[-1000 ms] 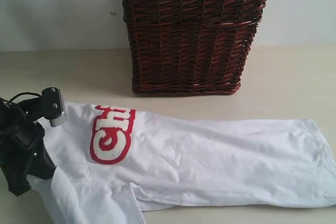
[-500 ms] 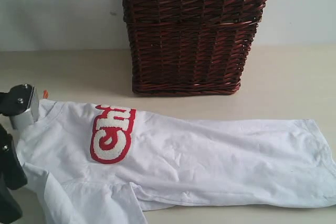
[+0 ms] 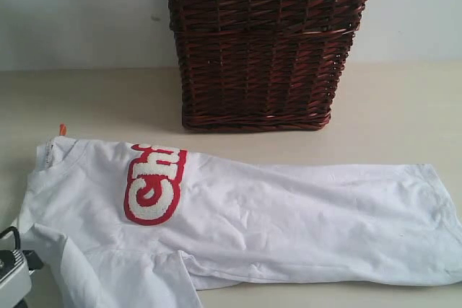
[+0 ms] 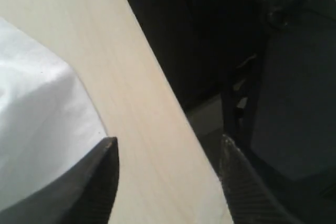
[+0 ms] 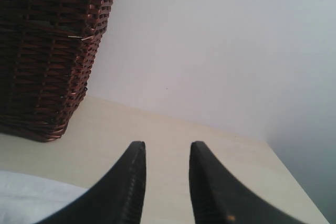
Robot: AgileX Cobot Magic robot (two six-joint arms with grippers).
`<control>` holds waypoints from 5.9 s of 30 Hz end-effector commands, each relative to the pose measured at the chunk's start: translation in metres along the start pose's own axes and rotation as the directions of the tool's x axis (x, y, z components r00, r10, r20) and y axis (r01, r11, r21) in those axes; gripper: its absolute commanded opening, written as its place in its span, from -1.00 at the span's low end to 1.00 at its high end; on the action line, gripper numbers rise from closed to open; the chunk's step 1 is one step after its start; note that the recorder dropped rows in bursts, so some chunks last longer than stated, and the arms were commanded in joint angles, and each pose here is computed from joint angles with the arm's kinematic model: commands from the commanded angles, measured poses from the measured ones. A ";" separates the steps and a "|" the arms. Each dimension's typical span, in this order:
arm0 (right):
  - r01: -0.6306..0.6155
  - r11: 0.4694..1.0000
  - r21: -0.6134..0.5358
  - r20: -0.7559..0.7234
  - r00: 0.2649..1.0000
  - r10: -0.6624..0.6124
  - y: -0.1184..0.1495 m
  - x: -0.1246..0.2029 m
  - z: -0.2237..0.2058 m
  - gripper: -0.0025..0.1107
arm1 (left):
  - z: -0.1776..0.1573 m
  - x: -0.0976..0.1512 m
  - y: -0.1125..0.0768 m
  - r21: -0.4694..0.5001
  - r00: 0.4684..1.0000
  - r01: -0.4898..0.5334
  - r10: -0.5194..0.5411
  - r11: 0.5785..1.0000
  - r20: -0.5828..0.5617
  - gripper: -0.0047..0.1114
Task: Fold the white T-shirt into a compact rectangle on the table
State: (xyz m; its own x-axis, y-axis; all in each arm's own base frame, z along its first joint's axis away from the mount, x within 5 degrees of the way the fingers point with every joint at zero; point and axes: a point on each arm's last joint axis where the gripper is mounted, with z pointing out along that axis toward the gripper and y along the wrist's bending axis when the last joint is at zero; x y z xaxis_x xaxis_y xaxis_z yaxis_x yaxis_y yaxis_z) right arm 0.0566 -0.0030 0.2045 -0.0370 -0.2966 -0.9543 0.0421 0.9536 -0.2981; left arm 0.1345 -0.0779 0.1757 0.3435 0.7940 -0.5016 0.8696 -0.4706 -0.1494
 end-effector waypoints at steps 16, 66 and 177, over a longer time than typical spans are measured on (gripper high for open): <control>-0.005 1.000 0.005 0.005 1.000 0.005 0.000 0.001 0.000 -0.43 | 0.061 -0.028 0.042 -0.102 0.964 -0.224 0.204 0.969 -0.172 0.01; -0.005 1.000 0.005 0.005 1.000 0.005 0.000 0.001 0.000 -0.43 | -0.065 -0.008 0.101 -0.684 0.984 0.095 -0.173 0.723 -0.046 -0.92; -0.005 1.000 0.005 0.005 1.000 0.005 0.000 0.001 0.000 -0.43 | -0.058 0.006 0.090 -0.589 0.830 0.557 -0.398 0.586 0.390 -0.18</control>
State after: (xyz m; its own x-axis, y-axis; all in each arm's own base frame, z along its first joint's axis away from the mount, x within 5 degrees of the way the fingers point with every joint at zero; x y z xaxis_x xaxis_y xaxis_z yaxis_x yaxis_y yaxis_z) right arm 0.0566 -0.0030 0.2045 -0.0370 -0.2966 -0.9543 0.0421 0.9536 -0.2981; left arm 0.2525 -0.0874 0.2097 -0.2199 0.7036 -0.6757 0.8380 0.4908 0.2384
